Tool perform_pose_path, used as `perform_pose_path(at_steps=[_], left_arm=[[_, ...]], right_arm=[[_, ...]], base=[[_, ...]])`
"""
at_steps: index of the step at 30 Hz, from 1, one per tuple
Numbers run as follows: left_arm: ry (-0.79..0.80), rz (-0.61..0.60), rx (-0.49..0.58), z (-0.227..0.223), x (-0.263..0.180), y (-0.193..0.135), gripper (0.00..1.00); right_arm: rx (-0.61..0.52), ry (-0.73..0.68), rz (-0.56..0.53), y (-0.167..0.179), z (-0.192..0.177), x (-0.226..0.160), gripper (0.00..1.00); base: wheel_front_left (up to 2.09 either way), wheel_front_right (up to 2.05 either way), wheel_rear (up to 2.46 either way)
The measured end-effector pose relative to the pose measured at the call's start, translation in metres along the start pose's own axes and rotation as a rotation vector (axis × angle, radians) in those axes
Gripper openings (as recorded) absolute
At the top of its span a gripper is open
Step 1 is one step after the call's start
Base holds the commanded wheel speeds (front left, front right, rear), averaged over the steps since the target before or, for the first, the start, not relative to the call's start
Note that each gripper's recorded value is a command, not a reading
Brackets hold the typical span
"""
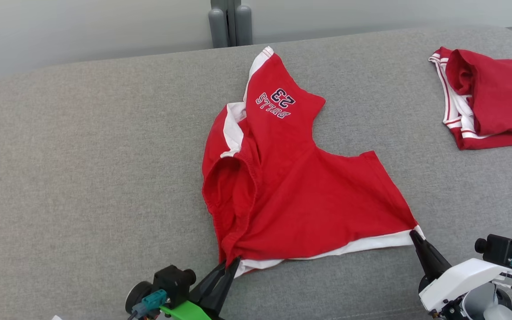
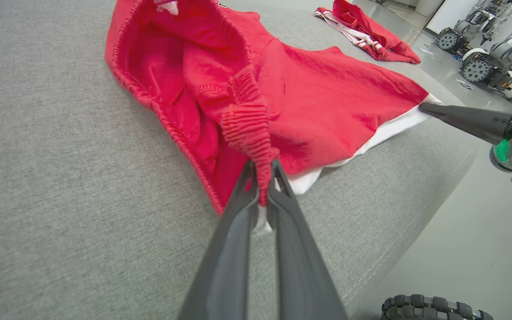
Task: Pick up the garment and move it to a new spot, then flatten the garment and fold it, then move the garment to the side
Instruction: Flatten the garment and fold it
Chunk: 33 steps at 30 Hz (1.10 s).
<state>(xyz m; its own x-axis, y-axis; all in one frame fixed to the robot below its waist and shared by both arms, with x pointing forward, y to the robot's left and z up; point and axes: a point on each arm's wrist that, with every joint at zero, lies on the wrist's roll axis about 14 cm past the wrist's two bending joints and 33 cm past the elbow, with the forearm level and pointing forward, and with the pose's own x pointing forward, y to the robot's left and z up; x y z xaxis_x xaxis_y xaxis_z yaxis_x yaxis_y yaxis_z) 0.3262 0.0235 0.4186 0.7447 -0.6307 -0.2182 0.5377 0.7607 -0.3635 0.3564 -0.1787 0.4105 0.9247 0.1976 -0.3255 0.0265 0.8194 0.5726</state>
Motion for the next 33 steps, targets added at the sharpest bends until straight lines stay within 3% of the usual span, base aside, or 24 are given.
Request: perform_pose_path(at_steps=[8, 18, 24, 33], left_arm=[[-0.004, -0.023, -0.002, -0.001, -0.001, -0.009, 0.00], [-0.018, -0.192, -0.115, 0.015, 0.006, -0.061, 0.00], [-0.127, -0.232, -0.129, 0.063, 0.015, -0.059, 0.00], [-0.316, -0.211, -0.056, 0.186, 0.051, -0.004, 0.00]], right_arm=[[-0.003, -0.042, 0.006, 0.008, 0.013, -0.002, 0.00], [-0.012, -0.101, 0.049, 0.027, 0.039, 0.011, 0.00], [-0.038, -0.132, 0.108, 0.048, 0.061, 0.025, 0.00], [-0.020, -0.213, 0.238, 0.104, 0.143, 0.086, 0.00]], base=[[0.00, 0.00, 0.00], [0.00, 0.00, 0.00], [0.00, 0.00, 0.00], [0.00, 0.00, 0.00]])
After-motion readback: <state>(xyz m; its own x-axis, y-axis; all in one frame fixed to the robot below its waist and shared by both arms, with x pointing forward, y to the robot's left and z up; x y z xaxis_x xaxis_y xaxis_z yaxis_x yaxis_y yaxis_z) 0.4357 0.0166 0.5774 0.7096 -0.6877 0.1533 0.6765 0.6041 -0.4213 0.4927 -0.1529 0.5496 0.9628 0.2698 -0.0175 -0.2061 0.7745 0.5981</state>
